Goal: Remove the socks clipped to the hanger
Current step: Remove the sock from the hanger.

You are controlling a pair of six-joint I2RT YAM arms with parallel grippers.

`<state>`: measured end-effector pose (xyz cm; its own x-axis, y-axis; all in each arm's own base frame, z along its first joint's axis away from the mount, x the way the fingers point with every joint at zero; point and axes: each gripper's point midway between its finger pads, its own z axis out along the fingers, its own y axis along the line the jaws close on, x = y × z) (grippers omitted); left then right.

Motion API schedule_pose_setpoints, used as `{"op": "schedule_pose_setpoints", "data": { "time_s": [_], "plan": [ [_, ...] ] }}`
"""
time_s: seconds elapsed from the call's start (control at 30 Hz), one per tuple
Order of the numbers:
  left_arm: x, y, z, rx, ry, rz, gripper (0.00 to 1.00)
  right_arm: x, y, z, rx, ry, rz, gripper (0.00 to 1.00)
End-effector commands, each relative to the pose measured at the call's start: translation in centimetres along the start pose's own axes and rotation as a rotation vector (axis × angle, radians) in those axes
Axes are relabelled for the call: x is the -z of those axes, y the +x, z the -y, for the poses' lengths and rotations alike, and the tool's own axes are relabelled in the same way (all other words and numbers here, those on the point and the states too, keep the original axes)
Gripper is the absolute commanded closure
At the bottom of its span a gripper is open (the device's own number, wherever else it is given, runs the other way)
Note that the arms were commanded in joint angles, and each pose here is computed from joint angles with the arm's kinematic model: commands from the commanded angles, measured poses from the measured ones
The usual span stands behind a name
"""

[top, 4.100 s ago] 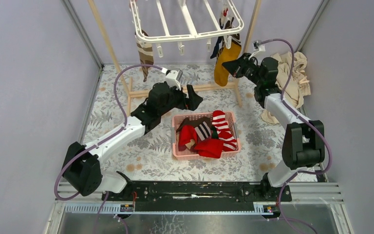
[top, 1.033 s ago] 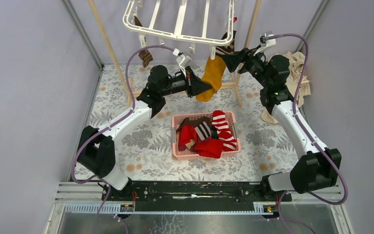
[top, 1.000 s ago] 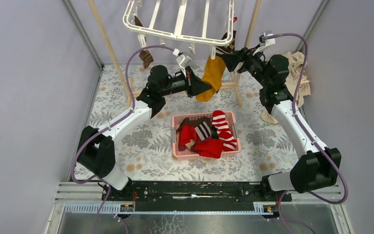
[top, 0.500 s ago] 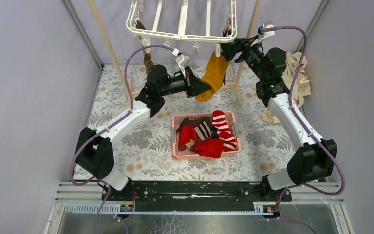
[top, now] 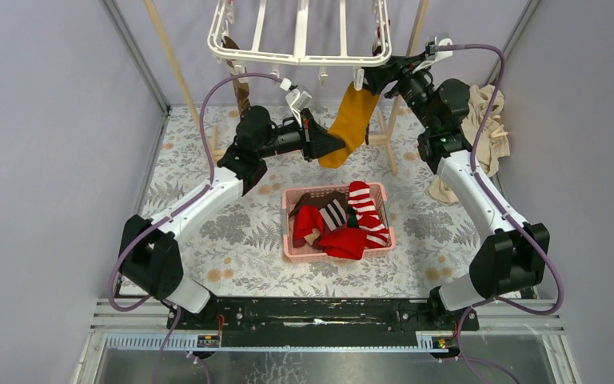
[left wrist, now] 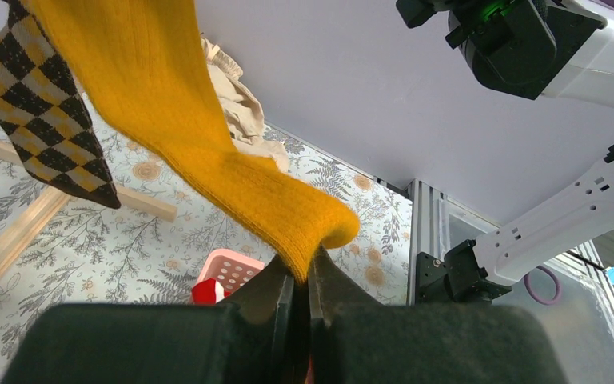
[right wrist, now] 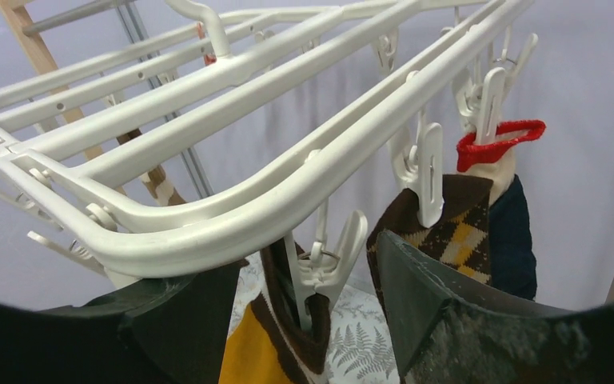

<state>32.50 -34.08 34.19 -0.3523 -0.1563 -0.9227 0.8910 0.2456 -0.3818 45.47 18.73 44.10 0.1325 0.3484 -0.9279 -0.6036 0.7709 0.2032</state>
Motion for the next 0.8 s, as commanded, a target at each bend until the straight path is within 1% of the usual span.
{"op": "schedule_pose_setpoints", "data": {
  "time_s": [0.0, 0.13, 0.27, 0.3, 0.4, 0.53, 0.57, 0.67, 0.77],
  "plan": [
    [0.4, -0.7, 1.0, -0.031, 0.027, 0.010, 0.90, -0.1, -4.8, -1.6, 0.034, -0.033, 0.149, 0.32],
    [0.5, -0.3, 1.0, -0.024, 0.031, 0.001, 0.91, 0.2, -5.2, -1.6, 0.028, -0.031, 0.180, 0.34],
    [0.7, 0.2, 1.1, -0.017, 0.033, -0.005, 0.91, 0.7, -5.4, -1.3, 0.026, -0.010, 0.216, 0.41],
    [0.7, 0.3, 1.1, -0.016, 0.033, -0.008, 0.91, 0.8, -5.3, -1.2, 0.024, -0.002, 0.217, 0.45],
    [0.8, 0.5, 1.0, -0.012, 0.031, -0.012, 0.91, 0.9, -5.2, -0.9, 0.019, 0.008, 0.222, 0.62],
    [0.8, 0.5, 1.1, -0.011, 0.030, -0.013, 0.91, 0.8, -4.7, -0.9, 0.010, 0.002, 0.212, 0.80],
    [0.9, 0.5, 1.2, -0.012, 0.031, -0.012, 0.91, 0.8, -4.6, -0.9, 0.010, 0.001, 0.209, 0.83],
    [1.1, 0.3, 1.6, -0.011, 0.033, -0.011, 0.91, 0.8, -4.1, -0.7, 0.005, 0.006, 0.197, 0.87],
    [1.6, 0.3, 2.1, -0.010, 0.031, -0.017, 0.91, 0.8, -3.8, -0.5, -0.003, 0.015, 0.194, 0.94]
  ]
}}
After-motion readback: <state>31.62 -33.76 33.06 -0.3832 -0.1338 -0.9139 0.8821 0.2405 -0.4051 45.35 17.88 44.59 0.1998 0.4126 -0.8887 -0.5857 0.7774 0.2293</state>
